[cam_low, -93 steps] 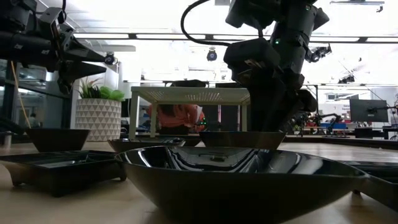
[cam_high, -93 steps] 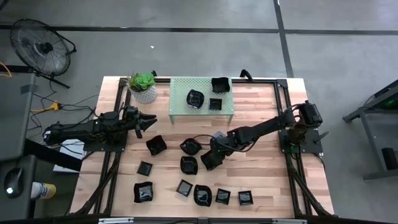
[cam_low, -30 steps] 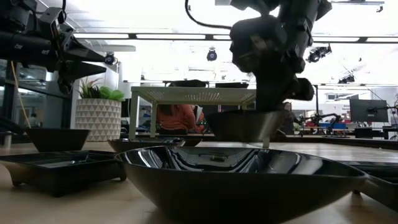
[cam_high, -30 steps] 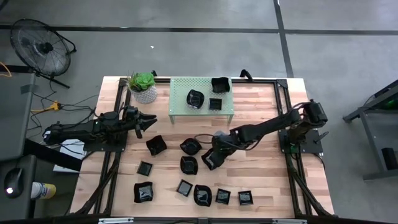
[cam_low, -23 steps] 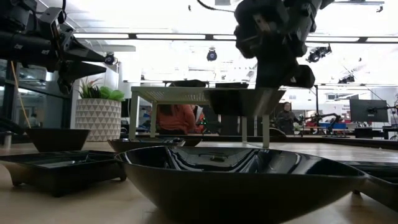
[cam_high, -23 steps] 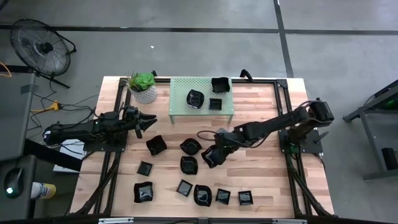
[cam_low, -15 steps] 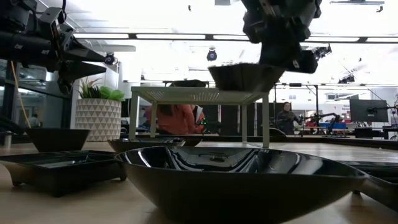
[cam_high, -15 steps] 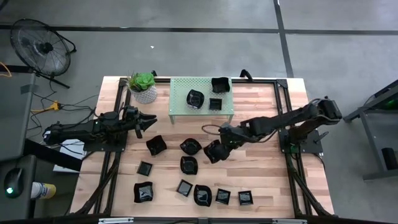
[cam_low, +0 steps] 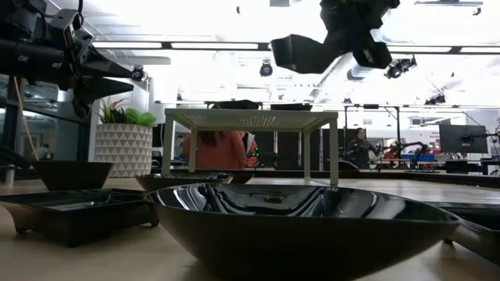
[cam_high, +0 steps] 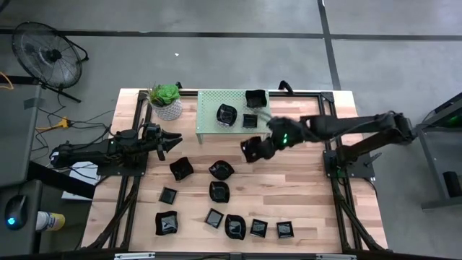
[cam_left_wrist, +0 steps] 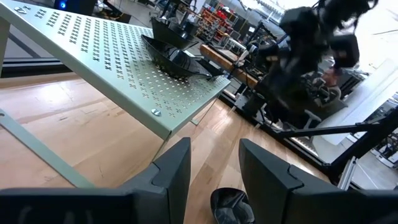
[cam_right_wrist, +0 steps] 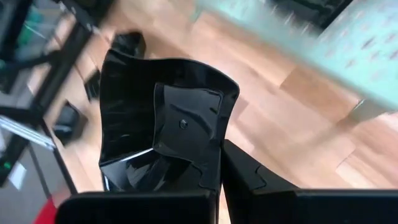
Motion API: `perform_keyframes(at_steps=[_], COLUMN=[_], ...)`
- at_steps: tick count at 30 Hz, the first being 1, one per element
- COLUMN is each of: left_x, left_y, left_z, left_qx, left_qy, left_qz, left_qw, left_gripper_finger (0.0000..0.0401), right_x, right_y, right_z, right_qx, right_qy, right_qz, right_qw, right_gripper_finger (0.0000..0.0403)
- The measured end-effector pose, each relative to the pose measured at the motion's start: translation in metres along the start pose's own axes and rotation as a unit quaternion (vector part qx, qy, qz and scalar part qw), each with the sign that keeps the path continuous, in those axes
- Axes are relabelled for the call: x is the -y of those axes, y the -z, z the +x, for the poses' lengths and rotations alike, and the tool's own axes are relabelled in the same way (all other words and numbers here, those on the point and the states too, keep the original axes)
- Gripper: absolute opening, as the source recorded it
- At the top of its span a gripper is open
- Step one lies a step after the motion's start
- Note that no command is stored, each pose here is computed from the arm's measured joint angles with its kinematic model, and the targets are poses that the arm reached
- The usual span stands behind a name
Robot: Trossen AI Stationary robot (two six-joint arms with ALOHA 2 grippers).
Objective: Pick & Place Mini shaped plates
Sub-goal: Stack the distorted square plate on top of the distorted square plate on the shelf
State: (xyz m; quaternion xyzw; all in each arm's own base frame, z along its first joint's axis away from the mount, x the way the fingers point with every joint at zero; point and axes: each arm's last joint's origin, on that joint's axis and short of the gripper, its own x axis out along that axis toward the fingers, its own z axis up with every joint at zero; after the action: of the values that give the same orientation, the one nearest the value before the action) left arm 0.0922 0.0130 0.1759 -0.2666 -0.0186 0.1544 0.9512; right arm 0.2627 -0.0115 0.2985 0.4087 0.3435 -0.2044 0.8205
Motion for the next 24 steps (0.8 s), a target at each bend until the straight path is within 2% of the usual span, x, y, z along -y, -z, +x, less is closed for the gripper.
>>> perform_keyframes(at_steps=[11, 15, 18, 24], left_x=[0.0, 0.0, 0.0, 0.0], left_y=[0.0, 0.0, 0.0, 0.0], left_z=[0.0, 0.0, 0.0, 0.0], left_qx=[0.0, 0.0, 0.0, 0.0], left_qy=[0.0, 0.0, 0.0, 0.0], left_qz=[0.0, 0.0, 0.0, 0.0], left_qw=[1.0, 1.0, 1.0, 1.0], left_gripper_finger=[0.0133, 0.0134, 0.0133, 0.0133], right_x=[0.043, 0.057, 0.064, 0.061], right_y=[-0.052, -0.072, -0.089, -0.122], right_z=[-0.02, -0.026, -0.034, -0.059], right_qx=[0.041, 0.073, 0.105, 0.169], right_qy=[-0.025, -0.054, -0.081, -0.087], right_qz=[0.06, 0.074, 0.073, 0.048], right_qw=[0.997, 0.993, 0.988, 0.981], right_gripper_finger=[0.0, 0.0, 0.0, 0.0])
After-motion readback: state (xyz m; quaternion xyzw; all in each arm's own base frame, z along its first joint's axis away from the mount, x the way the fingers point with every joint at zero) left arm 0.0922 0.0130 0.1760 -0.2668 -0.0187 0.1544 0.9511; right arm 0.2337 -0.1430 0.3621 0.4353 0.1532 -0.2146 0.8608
